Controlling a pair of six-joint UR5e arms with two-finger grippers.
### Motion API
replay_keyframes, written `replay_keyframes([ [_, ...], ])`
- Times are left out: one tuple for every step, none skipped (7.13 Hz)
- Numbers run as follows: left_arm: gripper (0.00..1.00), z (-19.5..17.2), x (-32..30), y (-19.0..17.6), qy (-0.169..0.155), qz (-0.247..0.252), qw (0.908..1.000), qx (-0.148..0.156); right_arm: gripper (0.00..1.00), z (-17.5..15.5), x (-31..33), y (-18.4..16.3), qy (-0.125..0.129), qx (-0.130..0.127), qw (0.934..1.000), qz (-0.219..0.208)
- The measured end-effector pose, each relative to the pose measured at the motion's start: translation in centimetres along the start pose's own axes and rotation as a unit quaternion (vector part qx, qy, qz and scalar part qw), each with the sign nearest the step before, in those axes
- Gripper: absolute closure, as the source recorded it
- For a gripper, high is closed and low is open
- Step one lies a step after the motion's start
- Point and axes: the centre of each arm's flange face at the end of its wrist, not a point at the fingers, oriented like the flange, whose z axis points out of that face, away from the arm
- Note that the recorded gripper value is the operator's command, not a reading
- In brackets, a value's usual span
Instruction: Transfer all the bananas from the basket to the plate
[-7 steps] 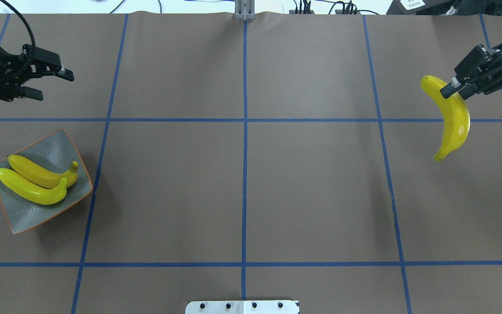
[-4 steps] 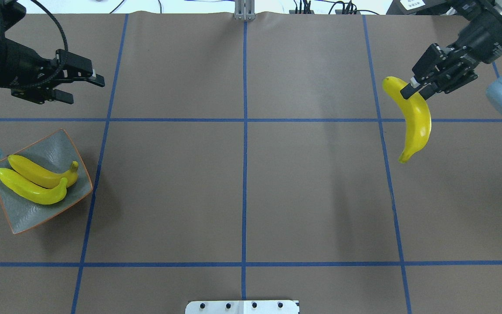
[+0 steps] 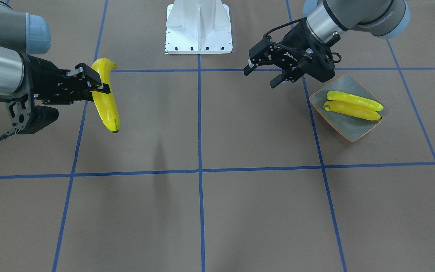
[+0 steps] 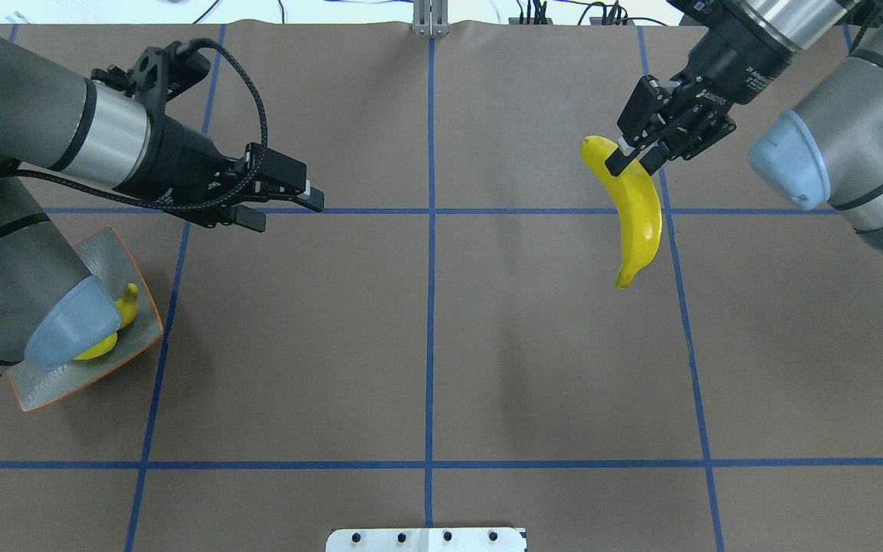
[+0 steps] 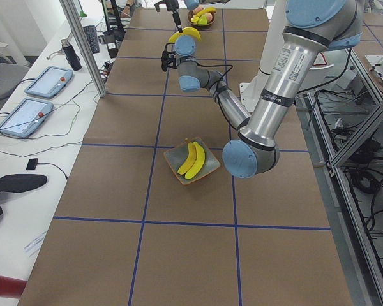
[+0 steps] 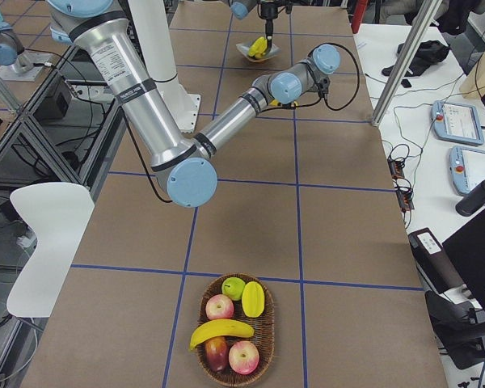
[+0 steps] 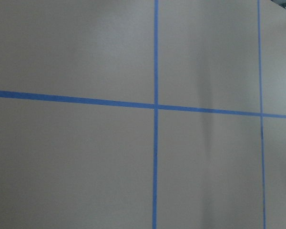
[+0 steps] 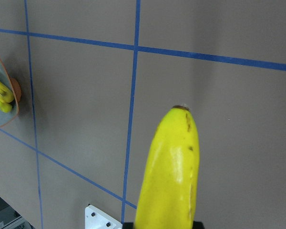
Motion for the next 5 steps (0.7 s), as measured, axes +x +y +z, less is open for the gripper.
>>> replay_keyframes([
  [0.0, 0.2, 0.4, 0.2, 0.007, -0.003, 1.0, -0.002, 1.0, 1.3, -1.3, 0.3, 0.022, 0.03, 0.9993, -0.001],
  [0.0, 0.4, 0.5, 0.4, 0.01, -0.004, 0.9999, -0.003, 1.0, 2.8, -2.3, 0.6, 0.025, 0.058, 0.998, 0.008],
  [0.0, 0.4, 0.7, 0.6, 0.013, -0.003, 0.9999, -0.005, 1.0, 3.8, -3.5, 0.9, 0.011, 0.079, 0.9965, 0.026],
  [0.0, 0.5, 0.8, 0.8, 0.014, -0.002, 0.9999, -0.007, 1.0, 4.5, -4.5, 1.2, -0.004, 0.09, 0.9948, 0.047],
  [0.0, 0.6, 1.1, 1.1, 0.017, 0.0, 0.9998, -0.009, 1.0, 5.2, -5.5, 1.5, -0.019, 0.094, 0.9929, 0.071],
])
